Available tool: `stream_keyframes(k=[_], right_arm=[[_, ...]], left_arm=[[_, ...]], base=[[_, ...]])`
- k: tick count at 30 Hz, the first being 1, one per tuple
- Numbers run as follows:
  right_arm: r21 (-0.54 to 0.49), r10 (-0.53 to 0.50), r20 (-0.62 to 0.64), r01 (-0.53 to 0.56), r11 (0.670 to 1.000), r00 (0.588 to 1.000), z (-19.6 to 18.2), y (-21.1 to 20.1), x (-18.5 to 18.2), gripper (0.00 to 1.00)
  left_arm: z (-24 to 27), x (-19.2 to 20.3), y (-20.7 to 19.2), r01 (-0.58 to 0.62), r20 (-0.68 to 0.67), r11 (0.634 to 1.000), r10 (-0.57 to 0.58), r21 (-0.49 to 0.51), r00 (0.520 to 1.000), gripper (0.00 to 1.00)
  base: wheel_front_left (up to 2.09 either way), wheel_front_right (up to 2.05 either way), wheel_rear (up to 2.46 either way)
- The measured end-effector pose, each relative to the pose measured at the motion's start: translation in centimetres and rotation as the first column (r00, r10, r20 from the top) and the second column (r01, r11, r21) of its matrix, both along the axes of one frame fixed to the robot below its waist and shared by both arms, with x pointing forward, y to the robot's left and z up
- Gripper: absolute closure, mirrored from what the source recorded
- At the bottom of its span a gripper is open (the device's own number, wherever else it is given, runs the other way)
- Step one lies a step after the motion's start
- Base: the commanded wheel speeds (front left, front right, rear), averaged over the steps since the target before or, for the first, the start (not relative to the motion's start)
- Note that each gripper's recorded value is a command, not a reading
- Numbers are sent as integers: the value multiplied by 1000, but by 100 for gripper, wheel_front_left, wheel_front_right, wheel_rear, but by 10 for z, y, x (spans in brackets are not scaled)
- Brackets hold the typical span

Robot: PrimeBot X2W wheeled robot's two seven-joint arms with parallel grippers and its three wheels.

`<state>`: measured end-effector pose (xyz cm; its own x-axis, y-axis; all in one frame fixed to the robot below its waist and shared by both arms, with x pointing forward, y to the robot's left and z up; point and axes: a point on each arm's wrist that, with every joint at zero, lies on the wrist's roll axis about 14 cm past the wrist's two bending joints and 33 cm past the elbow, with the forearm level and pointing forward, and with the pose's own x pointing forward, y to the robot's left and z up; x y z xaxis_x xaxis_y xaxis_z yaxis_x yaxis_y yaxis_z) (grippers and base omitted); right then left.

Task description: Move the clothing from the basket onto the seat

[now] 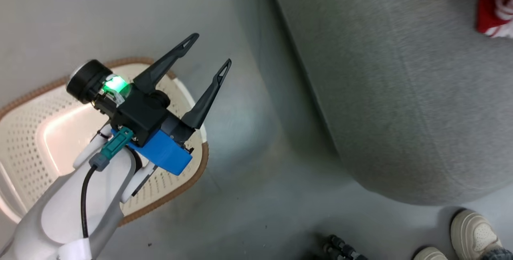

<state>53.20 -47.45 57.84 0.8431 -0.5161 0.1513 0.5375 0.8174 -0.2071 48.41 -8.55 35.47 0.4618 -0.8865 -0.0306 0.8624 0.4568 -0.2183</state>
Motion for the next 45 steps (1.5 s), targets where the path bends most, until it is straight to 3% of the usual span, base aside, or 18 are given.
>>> stream_keyframes(k=[7,11,14,15,16,17,18,33,45], right_arm=[[174,-14,-169,44,984,985,-138,11,14,100],[177,9,-236,34,984,972,-167,20,16,100],[178,9,-239,34,983,971,-167,20,14,100],[179,7,-239,37,983,971,-165,20,12,78],[182,8,-239,36,983,971,-164,20,11,78],[179,14,-238,29,984,971,-162,22,11,49],[177,20,-236,22,984,971,-159,24,10,0],[171,165,-218,-129,977,962,-120,78,-43,0],[154,360,-100,-343,927,928,-65,163,-96,0]], left_arm=[[-43,6,27,-69,-66,997,71,26,995,0],[-48,2,32,-84,-84,996,87,36,993,0],[-45,3,33,-91,-81,995,93,33,992,0],[-42,4,33,-93,-76,995,95,35,993,0],[-39,4,33,-96,-74,995,99,33,992,0],[-36,5,33,-101,-73,994,103,29,992,0],[-32,4,32,-106,-73,994,107,25,992,0],[45,-31,47,-272,-119,962,268,-24,956,0],[106,-77,107,-483,-67,875,480,-42,875,0]], base=[[0,0,0],[0,0,0],[0,0,0],[0,0,0],[0,0,0],[0,0,0],[0,0,0],[0,0,0],[0,0,0]])
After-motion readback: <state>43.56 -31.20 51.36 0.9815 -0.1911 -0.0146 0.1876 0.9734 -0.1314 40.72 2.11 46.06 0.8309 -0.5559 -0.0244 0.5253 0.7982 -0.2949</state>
